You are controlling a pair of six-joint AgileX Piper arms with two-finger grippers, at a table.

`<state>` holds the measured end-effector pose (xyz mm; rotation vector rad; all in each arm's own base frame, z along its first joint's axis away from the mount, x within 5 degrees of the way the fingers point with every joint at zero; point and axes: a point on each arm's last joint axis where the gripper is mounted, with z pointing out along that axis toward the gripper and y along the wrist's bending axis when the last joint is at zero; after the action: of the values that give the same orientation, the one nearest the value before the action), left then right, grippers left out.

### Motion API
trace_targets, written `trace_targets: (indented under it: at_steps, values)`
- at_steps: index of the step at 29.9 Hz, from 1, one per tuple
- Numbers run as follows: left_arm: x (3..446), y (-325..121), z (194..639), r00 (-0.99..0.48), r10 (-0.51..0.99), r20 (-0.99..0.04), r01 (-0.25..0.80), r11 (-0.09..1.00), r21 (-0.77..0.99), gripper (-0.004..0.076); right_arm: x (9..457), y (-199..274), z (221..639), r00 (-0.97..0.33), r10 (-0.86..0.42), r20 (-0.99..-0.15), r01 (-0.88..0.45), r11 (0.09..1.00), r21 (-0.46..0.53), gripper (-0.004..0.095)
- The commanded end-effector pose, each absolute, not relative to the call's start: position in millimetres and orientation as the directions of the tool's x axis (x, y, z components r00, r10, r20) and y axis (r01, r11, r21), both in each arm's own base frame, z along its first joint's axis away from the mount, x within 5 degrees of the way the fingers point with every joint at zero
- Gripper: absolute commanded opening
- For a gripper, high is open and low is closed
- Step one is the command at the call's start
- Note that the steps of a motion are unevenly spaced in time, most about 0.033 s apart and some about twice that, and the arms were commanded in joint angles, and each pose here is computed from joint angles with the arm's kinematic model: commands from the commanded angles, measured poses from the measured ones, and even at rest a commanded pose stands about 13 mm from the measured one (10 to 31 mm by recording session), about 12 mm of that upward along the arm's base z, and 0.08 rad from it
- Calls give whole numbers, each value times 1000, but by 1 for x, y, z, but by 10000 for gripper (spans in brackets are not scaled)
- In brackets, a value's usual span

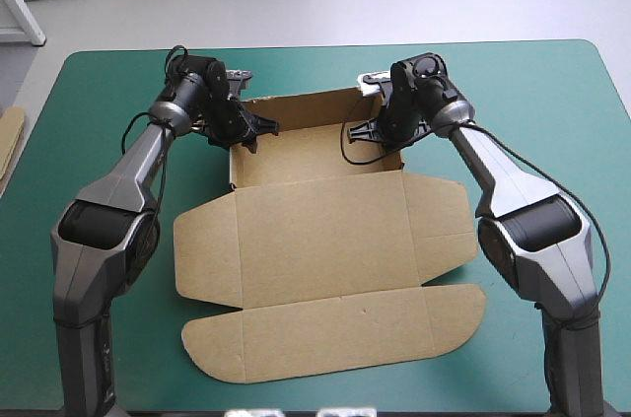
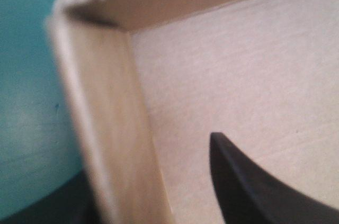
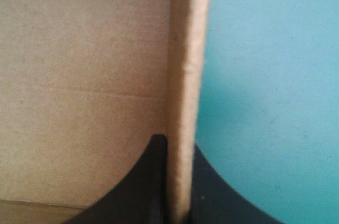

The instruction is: Fold the box

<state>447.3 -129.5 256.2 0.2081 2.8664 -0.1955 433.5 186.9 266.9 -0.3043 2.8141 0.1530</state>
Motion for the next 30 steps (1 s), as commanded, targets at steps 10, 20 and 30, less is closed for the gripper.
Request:
trace_targets:
  at_steps: [10,20,30]
  values:
    - [444,-134,320,-877,136,-460,226,963,-145,579,432,188,340,-822,-239,-517,-317,946,66,669]
    - [424,-129,380,-778,134,-614,274,951,-140,579,415,181,381,-771,-218,-598,-322,944,72,684]
    - [367,-124,454,-645,199,-737,434,890,-139,568,379,165,441,-686,-195,-701,-340,938,71,644]
